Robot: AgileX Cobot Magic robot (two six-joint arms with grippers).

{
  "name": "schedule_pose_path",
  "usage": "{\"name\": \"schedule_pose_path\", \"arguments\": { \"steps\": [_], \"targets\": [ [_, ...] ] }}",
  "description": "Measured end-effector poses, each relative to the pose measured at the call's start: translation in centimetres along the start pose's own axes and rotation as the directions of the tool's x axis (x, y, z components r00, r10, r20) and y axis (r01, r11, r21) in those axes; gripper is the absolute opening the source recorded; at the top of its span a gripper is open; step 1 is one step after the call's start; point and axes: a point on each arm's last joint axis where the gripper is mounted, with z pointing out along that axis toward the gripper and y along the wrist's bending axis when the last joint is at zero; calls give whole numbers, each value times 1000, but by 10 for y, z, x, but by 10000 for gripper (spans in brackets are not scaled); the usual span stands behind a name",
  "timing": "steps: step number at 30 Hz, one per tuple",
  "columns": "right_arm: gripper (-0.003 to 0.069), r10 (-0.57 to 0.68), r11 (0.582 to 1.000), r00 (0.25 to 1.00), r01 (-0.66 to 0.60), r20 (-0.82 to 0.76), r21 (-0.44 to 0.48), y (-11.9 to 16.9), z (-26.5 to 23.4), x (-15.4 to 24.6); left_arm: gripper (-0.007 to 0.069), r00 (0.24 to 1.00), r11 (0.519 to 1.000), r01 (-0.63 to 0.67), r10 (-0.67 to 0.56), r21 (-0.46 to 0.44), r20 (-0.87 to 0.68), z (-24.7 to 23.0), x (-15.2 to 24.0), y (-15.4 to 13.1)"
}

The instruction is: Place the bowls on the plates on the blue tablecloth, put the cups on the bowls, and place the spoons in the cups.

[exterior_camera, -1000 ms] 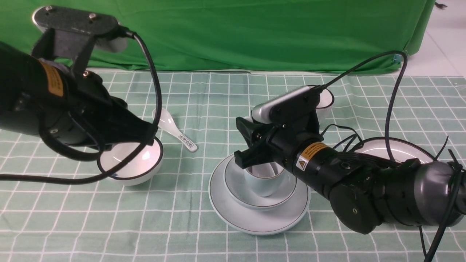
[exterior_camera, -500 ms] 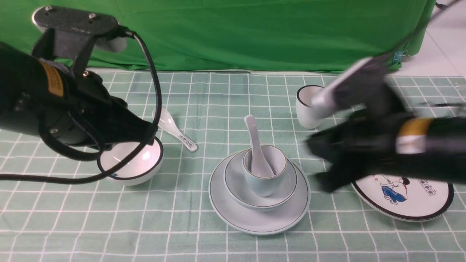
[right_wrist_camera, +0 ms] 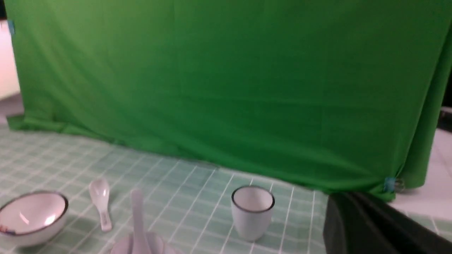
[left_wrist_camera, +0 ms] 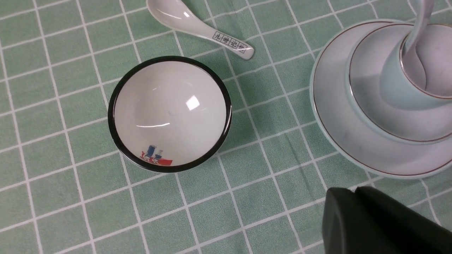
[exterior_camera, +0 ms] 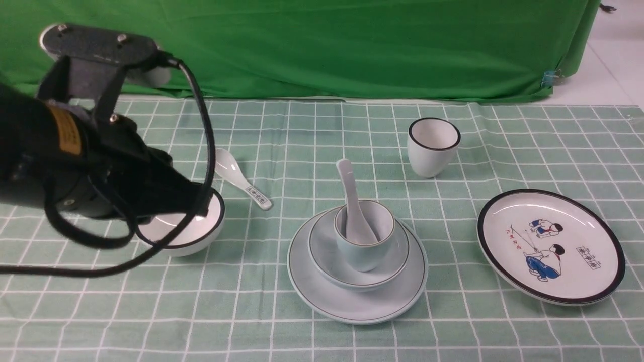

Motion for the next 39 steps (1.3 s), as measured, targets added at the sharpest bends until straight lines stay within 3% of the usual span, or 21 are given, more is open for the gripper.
{"name": "schedule_pose_path", "arguments": {
  "steps": [4,11,16,21,28,39],
  "targets": [
    [38,17,1000,990,-19,143,14,0,-14,19,8,995,998,46,-48,31,89,-10,37,5],
    [105,18,1000,989,-21,146,21,0,-10,21,8,962,994,75,-94,84,255,-31,101,15],
    [128,19,1000,990,-22,140,21,0,-10,21,10,858,987,56,-125,151,498,-54,130,20],
    [140,19,1000,990,-22,140,21,0,-10,21,10,751,980,32,-152,194,642,-73,131,21],
    [160,20,1000,990,-23,140,20,0,-10,21,11,728,980,23,-154,200,668,-76,130,21],
    [189,20,1000,990,-23,140,20,0,-10,21,11,706,995,21,-86,101,703,-59,156,26]
  ]
}}
